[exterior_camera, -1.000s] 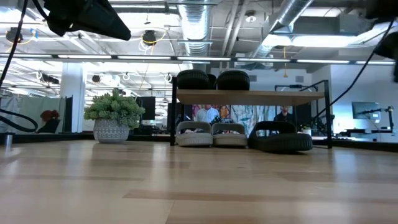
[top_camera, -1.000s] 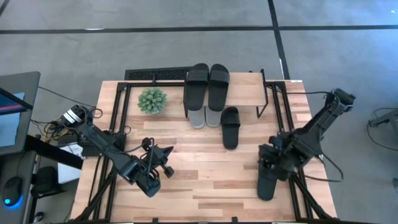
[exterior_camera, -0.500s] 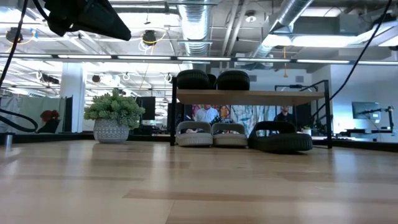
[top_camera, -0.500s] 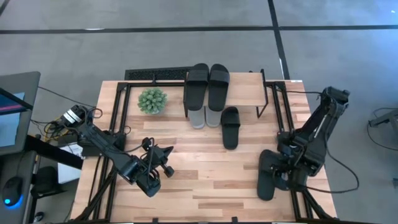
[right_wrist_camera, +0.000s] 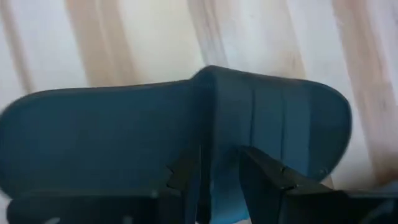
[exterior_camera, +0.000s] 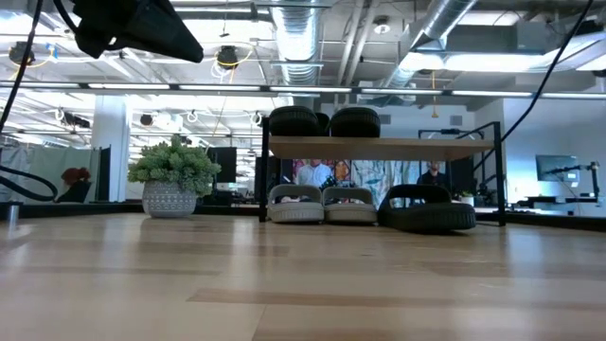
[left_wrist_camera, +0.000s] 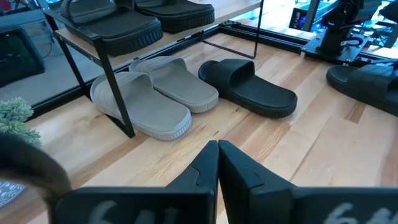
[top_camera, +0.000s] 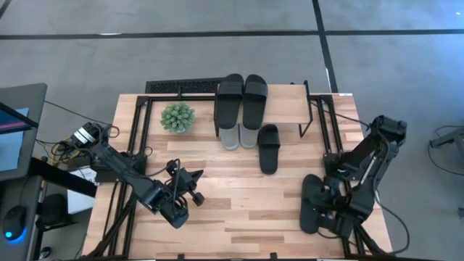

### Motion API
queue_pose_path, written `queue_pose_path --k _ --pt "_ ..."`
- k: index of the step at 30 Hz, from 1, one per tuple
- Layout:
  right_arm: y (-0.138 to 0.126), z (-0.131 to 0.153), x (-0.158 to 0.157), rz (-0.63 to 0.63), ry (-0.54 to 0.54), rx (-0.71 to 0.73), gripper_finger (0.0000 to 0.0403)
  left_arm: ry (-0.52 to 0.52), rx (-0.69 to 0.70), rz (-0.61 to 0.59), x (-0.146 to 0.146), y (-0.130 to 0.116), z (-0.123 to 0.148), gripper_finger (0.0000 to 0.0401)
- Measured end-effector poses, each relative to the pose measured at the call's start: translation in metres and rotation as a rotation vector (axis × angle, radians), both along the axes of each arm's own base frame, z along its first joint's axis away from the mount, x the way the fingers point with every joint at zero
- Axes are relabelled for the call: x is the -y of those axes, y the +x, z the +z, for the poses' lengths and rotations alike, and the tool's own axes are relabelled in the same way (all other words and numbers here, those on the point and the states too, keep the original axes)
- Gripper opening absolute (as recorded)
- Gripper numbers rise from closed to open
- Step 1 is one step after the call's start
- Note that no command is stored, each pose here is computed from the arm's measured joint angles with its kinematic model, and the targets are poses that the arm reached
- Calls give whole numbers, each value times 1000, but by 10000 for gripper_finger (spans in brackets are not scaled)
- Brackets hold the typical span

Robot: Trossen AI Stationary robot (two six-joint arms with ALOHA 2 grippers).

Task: Pick and place slides into the shelf
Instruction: Put the black slide under the shelf

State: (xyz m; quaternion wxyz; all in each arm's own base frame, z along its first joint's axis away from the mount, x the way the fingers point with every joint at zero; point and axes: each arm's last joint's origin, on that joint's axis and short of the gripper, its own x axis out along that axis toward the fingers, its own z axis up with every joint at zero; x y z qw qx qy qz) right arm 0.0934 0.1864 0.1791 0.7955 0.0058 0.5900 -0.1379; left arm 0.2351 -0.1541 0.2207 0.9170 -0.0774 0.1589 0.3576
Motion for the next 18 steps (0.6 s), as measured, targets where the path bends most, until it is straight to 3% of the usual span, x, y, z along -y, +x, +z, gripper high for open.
queue_pose_path --k 10,15,18 --pt "3 -15 -8 -43 -183 -95 90 -30 -1 12 -5 6 0 0" --pt "4 -16 -10 -63 -215 -99 18 -32 -5 11 -5 6 0 0" --pt "3 -11 -6 -84 -294 -108 11 -32 -10 8 -5 6 0 0"
